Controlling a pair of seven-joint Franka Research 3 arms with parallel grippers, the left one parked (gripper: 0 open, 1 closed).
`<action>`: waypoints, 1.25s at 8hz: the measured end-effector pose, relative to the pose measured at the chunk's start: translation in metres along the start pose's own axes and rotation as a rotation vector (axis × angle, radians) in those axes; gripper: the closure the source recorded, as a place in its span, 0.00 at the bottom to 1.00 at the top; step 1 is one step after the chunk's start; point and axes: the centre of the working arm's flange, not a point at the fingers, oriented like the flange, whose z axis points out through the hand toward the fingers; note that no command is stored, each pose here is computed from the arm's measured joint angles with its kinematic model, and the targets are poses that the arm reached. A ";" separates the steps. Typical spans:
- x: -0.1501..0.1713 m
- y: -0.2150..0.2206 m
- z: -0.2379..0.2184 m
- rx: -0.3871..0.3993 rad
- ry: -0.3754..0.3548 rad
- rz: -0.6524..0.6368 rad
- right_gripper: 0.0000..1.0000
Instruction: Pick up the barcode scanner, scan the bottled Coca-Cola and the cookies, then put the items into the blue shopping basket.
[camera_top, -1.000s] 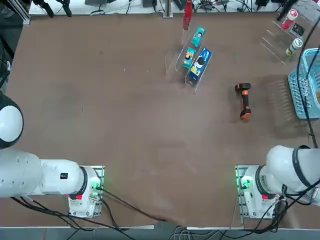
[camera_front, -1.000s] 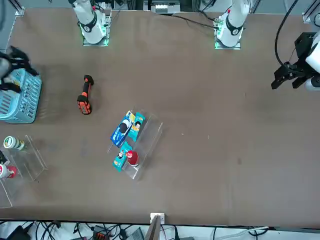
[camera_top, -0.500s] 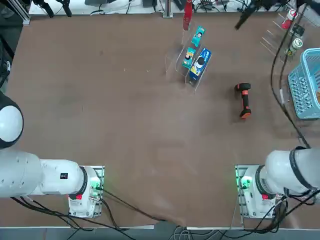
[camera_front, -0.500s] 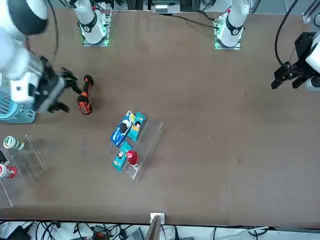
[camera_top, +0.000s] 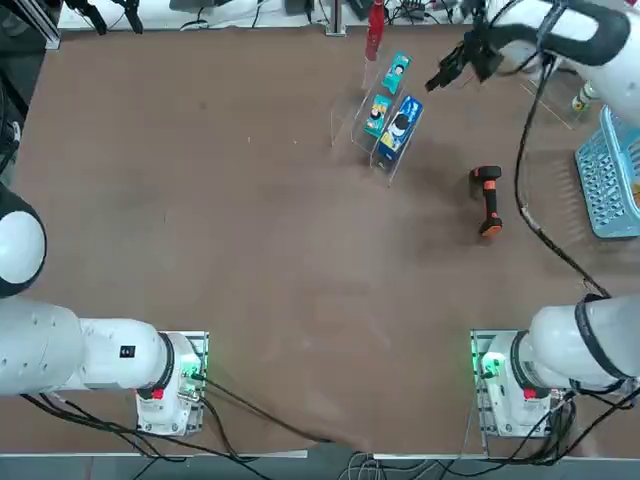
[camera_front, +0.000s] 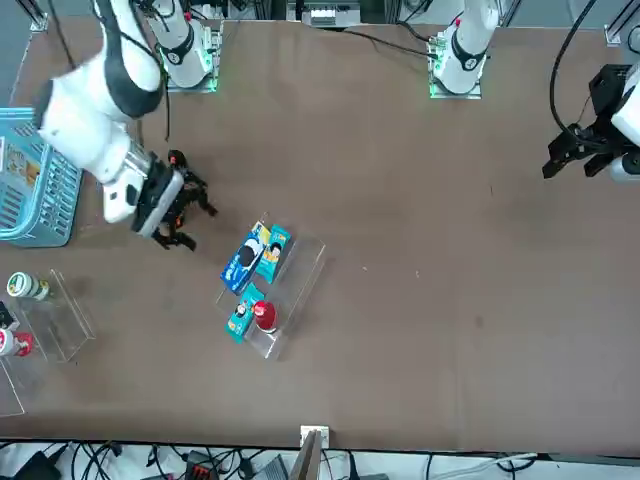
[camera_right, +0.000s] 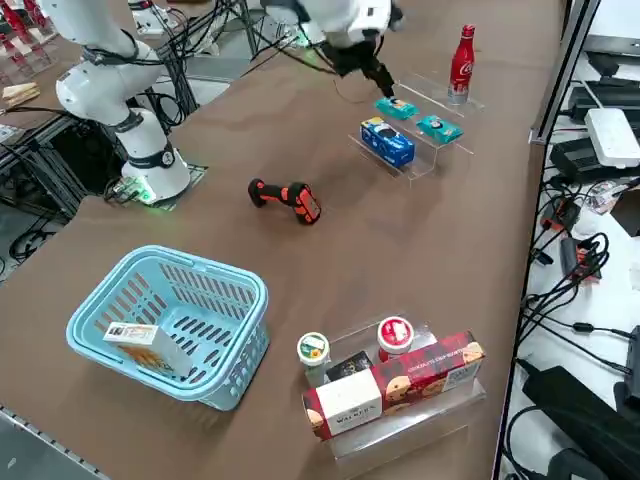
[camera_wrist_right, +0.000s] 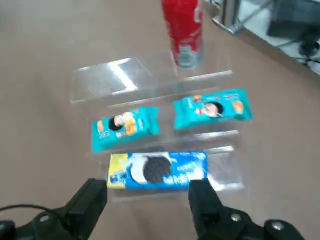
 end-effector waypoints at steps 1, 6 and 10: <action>-0.008 -0.004 0.012 0.035 0.075 -0.025 0.00; -0.014 0.001 0.039 0.103 0.264 0.022 0.00; 0.000 0.021 0.074 0.092 0.313 0.093 0.00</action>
